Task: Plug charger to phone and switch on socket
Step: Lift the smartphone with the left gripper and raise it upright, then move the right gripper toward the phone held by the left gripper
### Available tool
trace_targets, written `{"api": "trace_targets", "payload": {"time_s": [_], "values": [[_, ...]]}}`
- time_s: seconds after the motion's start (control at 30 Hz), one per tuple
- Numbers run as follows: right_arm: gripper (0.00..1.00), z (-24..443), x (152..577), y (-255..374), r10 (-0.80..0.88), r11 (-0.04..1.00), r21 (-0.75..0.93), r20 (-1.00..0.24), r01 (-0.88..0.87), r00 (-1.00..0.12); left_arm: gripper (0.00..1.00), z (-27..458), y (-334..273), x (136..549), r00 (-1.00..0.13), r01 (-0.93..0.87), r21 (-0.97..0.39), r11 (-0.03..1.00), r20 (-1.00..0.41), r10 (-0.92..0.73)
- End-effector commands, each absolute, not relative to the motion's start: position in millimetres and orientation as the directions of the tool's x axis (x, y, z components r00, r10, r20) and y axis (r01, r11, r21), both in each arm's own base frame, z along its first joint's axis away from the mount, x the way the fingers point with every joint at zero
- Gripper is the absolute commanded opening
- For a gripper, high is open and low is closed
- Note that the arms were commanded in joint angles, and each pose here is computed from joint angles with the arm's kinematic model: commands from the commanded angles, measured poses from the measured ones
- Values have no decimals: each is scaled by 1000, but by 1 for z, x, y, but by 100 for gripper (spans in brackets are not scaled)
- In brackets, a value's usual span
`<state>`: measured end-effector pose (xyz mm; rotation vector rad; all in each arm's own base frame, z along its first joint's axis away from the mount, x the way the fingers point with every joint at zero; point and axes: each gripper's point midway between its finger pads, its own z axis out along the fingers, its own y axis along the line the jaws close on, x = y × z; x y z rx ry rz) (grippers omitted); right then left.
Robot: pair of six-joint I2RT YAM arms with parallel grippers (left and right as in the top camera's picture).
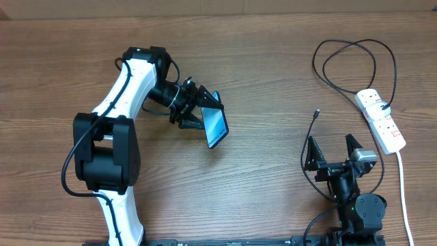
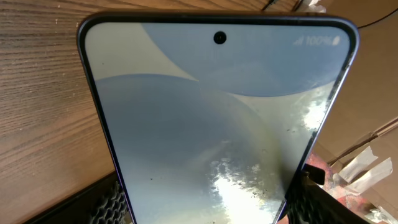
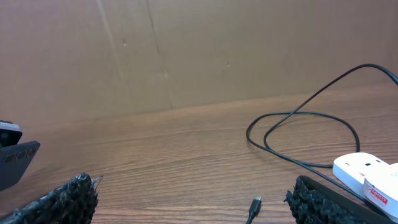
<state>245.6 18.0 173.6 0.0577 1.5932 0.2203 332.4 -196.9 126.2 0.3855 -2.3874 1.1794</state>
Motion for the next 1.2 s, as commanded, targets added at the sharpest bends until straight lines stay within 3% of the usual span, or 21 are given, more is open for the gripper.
{"api": "trace_targets", "payload": {"time_s": [0.0, 0.5, 0.63, 0.8, 0.93, 1.17], "values": [[100, 171, 246, 16, 181, 979, 183, -983, -87, -33, 48, 139, -201, 340, -873, -422, -723, 547, 488, -29], [100, 173, 244, 29, 221, 960, 226, -974, -163, -48, 47, 139, -202, 340, -871, -426, -724, 543, 491, -29], [100, 175, 240, 46, 430, 862, 447, -895, -238, -121, 47, 139, -202, 341, -874, -422, -726, 543, 486, -29], [100, 177, 227, 80, 640, 613, 721, -693, -325, -331, 47, 138, -201, 342, -878, -415, -726, 549, 478, -30], [100, 176, 204, 113, 586, 475, 775, -632, -417, -507, 47, 136, -201, 346, -889, -396, -736, 548, 457, -30], [100, 176, 177, 138, 464, 376, 776, -631, -506, -622, 48, 125, -198, 352, -896, -391, -700, 598, 439, -72]]}}
